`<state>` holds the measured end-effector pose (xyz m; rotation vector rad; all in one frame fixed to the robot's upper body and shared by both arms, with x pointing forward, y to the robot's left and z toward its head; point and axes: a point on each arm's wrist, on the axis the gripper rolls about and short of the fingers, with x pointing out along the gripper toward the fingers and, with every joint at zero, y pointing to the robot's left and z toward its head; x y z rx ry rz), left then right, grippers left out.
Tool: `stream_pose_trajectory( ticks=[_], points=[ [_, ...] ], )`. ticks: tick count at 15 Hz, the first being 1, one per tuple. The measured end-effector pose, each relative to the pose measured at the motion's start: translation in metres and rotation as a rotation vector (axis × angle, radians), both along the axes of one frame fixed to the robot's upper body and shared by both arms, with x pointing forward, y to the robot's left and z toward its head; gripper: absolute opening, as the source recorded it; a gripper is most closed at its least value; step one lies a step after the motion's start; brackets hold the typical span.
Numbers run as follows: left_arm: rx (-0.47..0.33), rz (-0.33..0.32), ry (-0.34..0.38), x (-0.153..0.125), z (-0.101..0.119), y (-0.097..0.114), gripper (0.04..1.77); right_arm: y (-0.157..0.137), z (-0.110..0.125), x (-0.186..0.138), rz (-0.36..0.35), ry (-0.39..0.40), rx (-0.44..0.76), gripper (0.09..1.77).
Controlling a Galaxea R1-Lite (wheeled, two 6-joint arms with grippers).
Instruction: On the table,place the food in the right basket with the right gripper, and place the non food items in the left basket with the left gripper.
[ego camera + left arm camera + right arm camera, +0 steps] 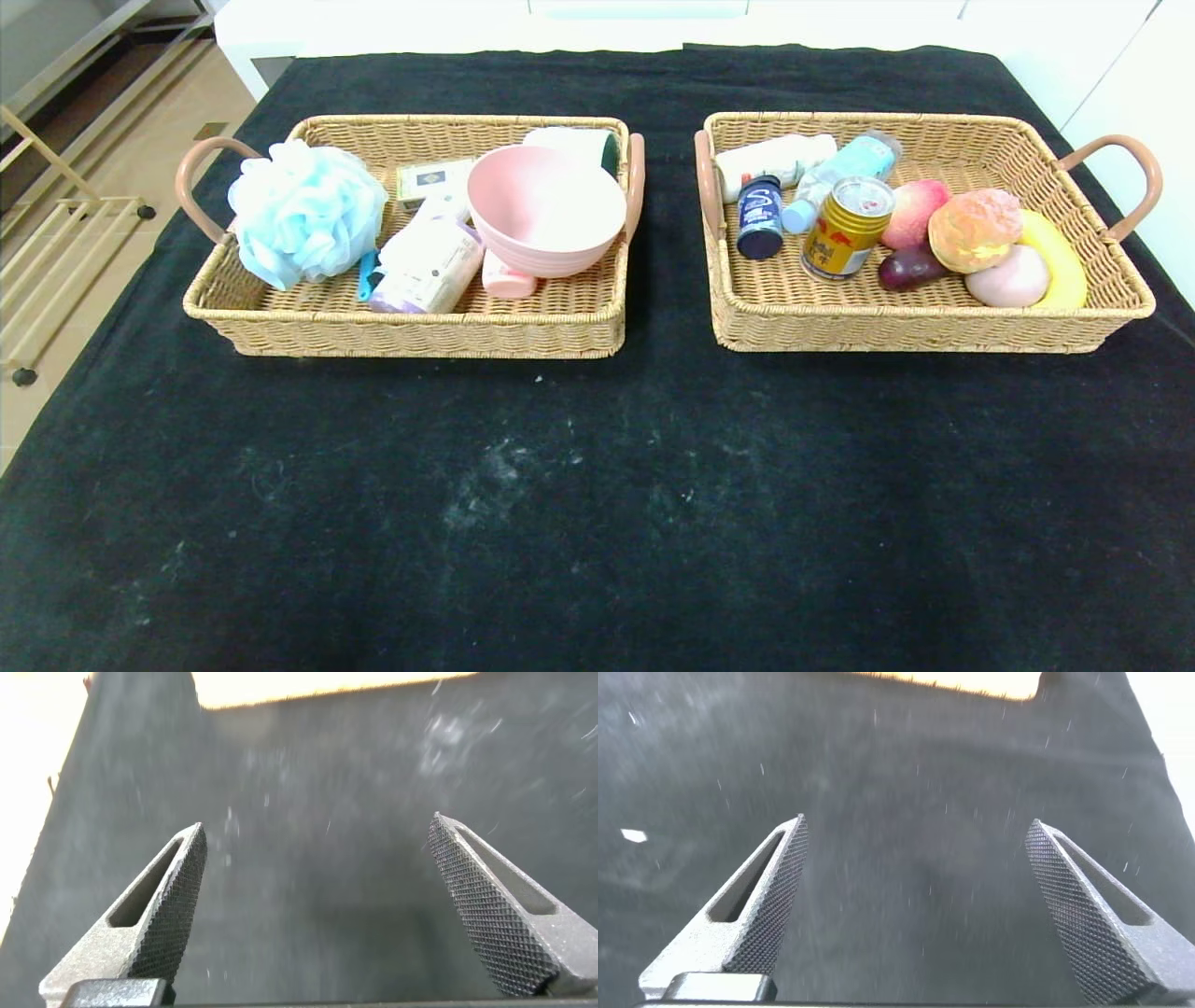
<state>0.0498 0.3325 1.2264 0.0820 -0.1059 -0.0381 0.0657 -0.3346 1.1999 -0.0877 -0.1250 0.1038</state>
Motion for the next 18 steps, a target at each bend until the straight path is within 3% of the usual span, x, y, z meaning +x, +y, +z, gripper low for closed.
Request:
stream_pose_trajectory(
  ticks=[6,8,11,14,18],
  points=[
    [0.000,0.004,0.104,0.012,-0.029,0.000,1.72,-0.001,-0.010,-0.001,-0.039,0.122,0.000,1.70],
    [-0.002,0.003,0.104,0.014,-0.034,0.000,1.72,-0.001,-0.012,-0.001,-0.040,0.151,-0.001,1.70],
    [-0.010,0.006,0.115,0.016,-0.039,0.000,1.72,-0.002,-0.011,-0.001,-0.087,0.152,0.013,1.70],
    [-0.008,0.030,0.128,0.018,-0.044,0.001,1.72,-0.004,-0.006,-0.001,-0.154,0.094,0.034,1.70],
    [-0.007,0.027,0.130,0.019,-0.045,0.001,1.72,-0.004,-0.012,-0.001,-0.157,0.158,0.050,1.70]
  ],
)
